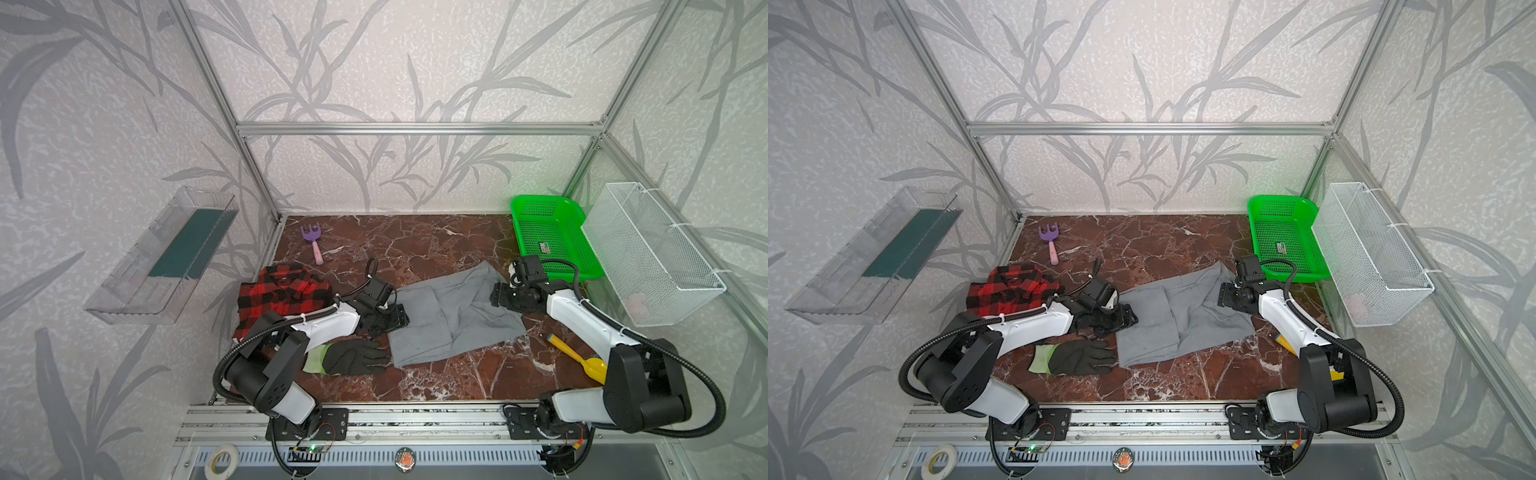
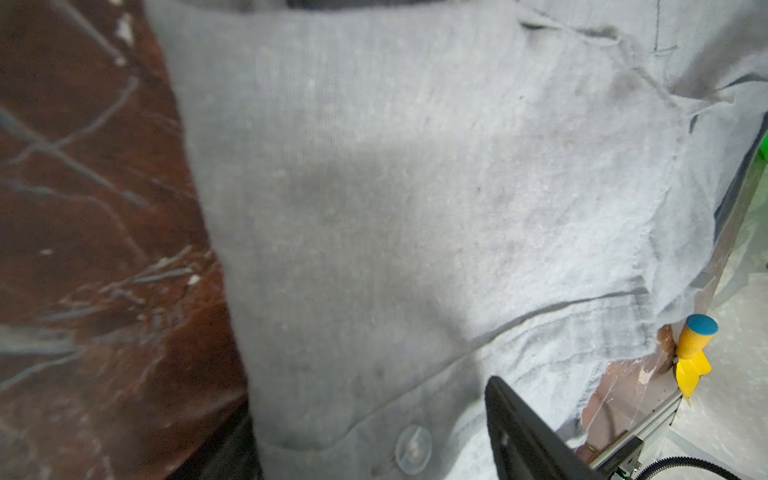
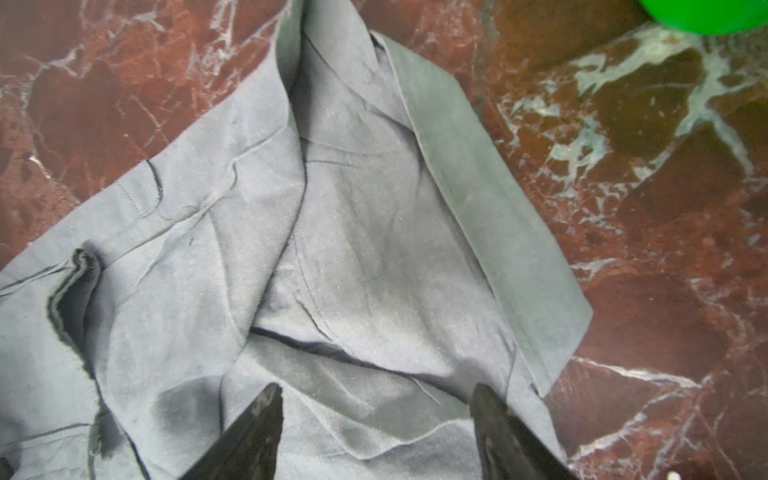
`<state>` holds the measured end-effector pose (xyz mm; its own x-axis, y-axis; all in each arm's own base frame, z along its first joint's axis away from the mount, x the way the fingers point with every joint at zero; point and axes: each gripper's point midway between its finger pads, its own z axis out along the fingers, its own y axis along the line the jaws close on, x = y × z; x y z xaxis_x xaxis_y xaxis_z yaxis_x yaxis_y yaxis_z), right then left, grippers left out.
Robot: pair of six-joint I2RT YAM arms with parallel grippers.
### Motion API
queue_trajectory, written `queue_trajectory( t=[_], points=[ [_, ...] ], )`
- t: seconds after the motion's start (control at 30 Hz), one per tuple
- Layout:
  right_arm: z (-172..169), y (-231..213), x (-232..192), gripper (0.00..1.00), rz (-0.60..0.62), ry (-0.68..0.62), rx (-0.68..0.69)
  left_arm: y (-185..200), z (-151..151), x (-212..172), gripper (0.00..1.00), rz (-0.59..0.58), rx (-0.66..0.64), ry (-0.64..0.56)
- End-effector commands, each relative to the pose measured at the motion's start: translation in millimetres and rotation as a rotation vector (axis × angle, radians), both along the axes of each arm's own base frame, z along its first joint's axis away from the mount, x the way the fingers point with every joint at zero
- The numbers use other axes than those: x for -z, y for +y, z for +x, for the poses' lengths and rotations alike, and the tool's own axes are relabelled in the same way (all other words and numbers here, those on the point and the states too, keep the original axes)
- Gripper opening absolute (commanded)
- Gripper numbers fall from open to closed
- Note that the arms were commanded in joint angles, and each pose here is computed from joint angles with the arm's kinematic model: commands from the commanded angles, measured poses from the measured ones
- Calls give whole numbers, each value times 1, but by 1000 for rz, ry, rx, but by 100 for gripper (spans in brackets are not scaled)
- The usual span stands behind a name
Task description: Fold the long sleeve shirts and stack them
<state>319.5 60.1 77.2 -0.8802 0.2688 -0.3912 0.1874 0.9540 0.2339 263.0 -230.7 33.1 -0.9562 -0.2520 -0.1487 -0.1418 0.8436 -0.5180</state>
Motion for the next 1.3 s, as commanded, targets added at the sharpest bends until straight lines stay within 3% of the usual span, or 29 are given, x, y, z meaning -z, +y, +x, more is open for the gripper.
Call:
queue_trajectory(
  t=[0.0,0.37,0.63,0.97,1.27],
  points=[
    [0,-9,9,72,-30,8,12,12,-27,35,72,63,-17,116],
    [1,-8,25,72,-12,46,20,11,-20,41,37,83,-24,107],
    [0,-13,24,72,-13,48,41,22,-11,30,0,130,-27,104],
    [15,-12,7,69,69,-81,91,80,-13,-9,0,241,-62,158],
    [36,2,23,66,140,-37,84,110,-8,-33,0,399,1,212]
  ],
)
